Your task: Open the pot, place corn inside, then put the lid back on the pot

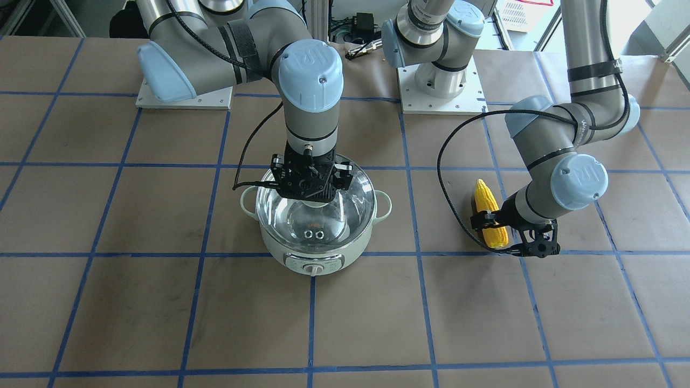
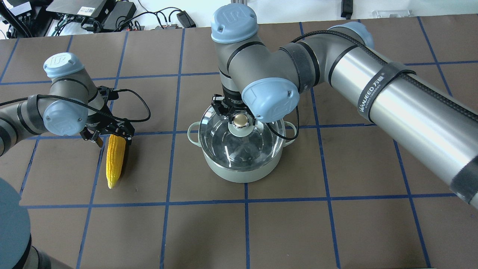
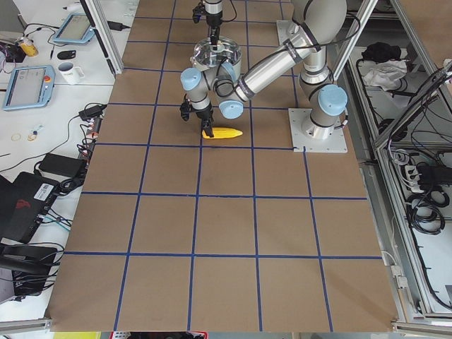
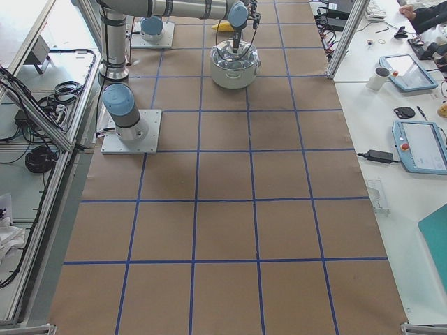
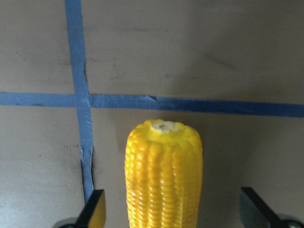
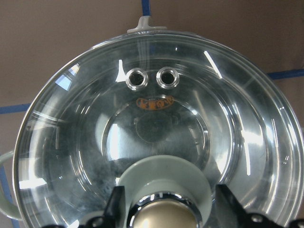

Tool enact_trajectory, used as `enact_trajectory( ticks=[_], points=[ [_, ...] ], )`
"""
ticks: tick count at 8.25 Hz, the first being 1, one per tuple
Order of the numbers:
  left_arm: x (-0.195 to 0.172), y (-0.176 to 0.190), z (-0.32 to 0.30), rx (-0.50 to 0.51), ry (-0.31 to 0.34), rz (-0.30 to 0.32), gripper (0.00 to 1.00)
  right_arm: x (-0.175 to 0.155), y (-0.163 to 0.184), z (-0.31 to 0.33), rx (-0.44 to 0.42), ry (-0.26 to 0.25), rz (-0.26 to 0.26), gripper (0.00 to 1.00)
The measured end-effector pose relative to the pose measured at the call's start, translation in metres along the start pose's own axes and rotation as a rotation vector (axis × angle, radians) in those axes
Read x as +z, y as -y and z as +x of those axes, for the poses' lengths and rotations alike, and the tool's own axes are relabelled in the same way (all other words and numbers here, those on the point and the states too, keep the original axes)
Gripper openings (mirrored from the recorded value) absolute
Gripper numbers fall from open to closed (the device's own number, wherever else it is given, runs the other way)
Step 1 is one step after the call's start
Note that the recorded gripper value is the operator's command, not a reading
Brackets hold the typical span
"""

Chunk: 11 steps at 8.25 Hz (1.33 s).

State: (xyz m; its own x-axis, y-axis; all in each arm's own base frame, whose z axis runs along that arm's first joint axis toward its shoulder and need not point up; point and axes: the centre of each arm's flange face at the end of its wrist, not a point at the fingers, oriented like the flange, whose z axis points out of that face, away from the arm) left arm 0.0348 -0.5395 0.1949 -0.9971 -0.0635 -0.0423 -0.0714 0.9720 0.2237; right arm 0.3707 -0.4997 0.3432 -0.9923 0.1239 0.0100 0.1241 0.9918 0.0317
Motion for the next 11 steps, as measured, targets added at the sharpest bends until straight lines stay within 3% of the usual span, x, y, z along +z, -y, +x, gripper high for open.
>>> enact_trajectory(
  ticks=[1,3,4,5,7,9,11],
  points=[
    [0.010,-0.002,-0.004,-0.009,-0.006,-0.016,0.99,0.000,0.000,0.000,0.010,0.002,-0.001,0.52],
    [0.017,-0.003,-0.009,-0.024,-0.011,-0.007,0.82,-0.001,0.000,0.000,0.020,0.004,-0.001,0.51],
    [0.019,-0.004,-0.010,-0.025,-0.012,0.006,0.49,-0.003,0.000,0.000,0.024,0.005,0.001,0.51],
    [0.021,-0.004,-0.010,-0.022,-0.009,0.023,0.32,-0.008,0.000,0.000,0.026,0.010,0.008,0.52],
    [0.017,-0.005,-0.009,0.004,-0.004,0.048,0.24,-0.037,-0.001,0.000,0.028,0.042,0.045,0.52],
    [0.008,-0.007,-0.009,0.030,-0.006,0.071,0.00,-0.080,0.000,0.019,0.044,0.064,0.070,0.52],
    [-0.009,-0.012,-0.001,0.099,-0.046,0.111,0.00,-0.117,0.016,0.086,0.036,0.053,0.057,0.52]
  ],
)
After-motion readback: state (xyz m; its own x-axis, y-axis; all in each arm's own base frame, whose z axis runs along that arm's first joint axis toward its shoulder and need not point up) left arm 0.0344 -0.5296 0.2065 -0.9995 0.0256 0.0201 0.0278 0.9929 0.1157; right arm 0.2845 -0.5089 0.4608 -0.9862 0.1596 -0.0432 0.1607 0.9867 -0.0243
